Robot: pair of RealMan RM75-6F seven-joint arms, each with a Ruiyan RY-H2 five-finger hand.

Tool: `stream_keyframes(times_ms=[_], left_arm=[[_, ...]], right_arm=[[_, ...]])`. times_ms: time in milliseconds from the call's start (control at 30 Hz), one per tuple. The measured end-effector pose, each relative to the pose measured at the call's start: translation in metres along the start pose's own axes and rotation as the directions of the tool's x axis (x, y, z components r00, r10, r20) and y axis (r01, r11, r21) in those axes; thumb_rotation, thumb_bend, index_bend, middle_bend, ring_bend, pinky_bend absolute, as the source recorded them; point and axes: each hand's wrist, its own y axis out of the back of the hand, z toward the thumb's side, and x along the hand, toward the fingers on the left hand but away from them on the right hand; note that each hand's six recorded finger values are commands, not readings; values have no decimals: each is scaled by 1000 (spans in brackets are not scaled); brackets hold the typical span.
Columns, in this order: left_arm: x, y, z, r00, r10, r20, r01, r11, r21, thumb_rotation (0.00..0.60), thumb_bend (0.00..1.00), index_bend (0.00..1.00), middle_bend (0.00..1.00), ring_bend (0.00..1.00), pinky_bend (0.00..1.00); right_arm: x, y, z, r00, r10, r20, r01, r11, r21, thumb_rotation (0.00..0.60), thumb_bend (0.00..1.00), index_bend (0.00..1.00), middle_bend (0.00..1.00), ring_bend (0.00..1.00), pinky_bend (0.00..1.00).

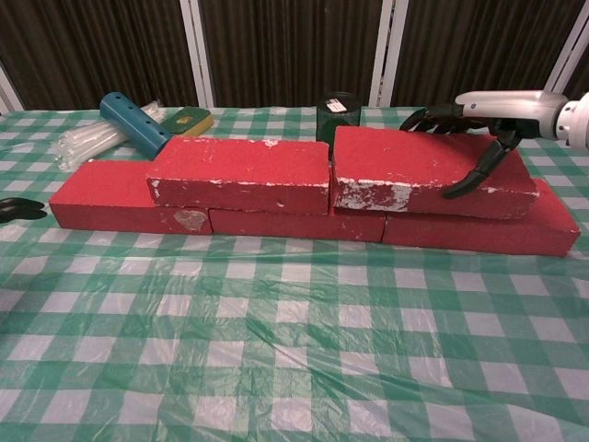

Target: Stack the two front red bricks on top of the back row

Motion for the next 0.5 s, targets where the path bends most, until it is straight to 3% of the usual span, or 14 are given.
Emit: stream_keyframes(times_ms=[500], left_arm=[[2, -3, 0, 1000, -17, 0, 17, 1000, -4, 600, 266, 0, 0, 0, 9]], right_arm=[[-6, -3, 3, 999, 26, 24, -26, 1000, -7, 600, 102, 176, 284, 336, 547]])
